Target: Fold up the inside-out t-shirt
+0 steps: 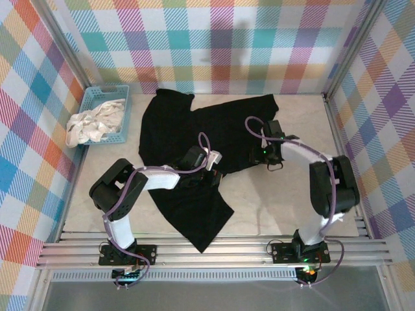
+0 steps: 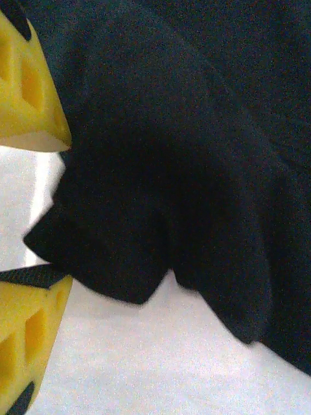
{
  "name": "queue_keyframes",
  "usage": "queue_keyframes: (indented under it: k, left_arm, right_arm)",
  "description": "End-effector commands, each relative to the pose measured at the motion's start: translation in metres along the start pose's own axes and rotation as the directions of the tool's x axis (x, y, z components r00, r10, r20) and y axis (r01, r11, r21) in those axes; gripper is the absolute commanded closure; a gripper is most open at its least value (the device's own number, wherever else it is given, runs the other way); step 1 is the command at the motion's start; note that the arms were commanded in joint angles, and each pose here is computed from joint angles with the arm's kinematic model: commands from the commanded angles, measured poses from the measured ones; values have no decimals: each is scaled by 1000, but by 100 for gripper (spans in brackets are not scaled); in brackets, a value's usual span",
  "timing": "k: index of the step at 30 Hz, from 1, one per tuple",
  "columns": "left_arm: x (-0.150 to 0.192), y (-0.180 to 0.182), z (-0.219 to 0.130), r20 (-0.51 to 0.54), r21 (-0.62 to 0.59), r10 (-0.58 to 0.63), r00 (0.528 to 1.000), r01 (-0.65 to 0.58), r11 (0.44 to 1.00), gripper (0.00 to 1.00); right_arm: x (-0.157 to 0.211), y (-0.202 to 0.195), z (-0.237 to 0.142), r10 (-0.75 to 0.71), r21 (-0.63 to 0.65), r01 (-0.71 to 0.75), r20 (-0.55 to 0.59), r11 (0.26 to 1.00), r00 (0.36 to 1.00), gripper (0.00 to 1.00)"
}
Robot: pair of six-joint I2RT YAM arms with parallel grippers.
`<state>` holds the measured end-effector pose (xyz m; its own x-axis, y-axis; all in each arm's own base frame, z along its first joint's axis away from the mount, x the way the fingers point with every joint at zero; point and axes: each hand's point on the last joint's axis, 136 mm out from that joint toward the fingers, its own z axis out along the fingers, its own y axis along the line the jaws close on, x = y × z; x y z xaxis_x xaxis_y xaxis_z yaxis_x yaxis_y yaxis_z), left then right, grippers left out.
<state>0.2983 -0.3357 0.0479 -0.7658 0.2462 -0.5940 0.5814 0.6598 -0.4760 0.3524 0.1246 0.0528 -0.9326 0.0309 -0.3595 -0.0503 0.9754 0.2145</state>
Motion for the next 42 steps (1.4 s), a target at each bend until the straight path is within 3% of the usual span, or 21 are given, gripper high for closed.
queue_keyframes:
  k: [1,12,16,20,26,30,37,40,42]
  left_arm:
    - [-1,-13,3,-7,78,-35,999,35,996,100]
    - [0,-14,4,-16,82,-41,999,42,996,100]
    - [0,-13,2,-16,78,-38,999,39,996,100]
    - [0,-12,0,-13,73,-38,999,39,997,100]
    - [-8,0,-8,18,53,-105,994,104,993,100]
    - [-16,13,-25,60,78,-208,976,203,976,100]
    - [-16,27,-58,101,85,-277,956,269,959,100]
    - [-16,30,-67,114,74,-285,952,278,958,100]
    - [-16,31,-71,117,66,-285,951,279,958,100]
  right_arm:
    - [18,34,-13,-55,-139,58,22,989,998,47]
    - [24,78,10,-120,-160,125,38,979,992,37]
    - [18,65,25,-105,-64,105,14,992,994,47]
    - [15,54,24,-103,1,103,30,995,994,71]
    - [2,19,-9,-128,136,117,73,984,989,92]
    - [-18,-17,-46,-76,171,51,141,984,987,99]
    - [-62,-54,-113,-33,174,-22,309,985,950,100]
    - [-80,-45,-132,-99,159,44,355,986,930,100]
    - [-87,-17,-138,-168,47,163,383,986,908,100]
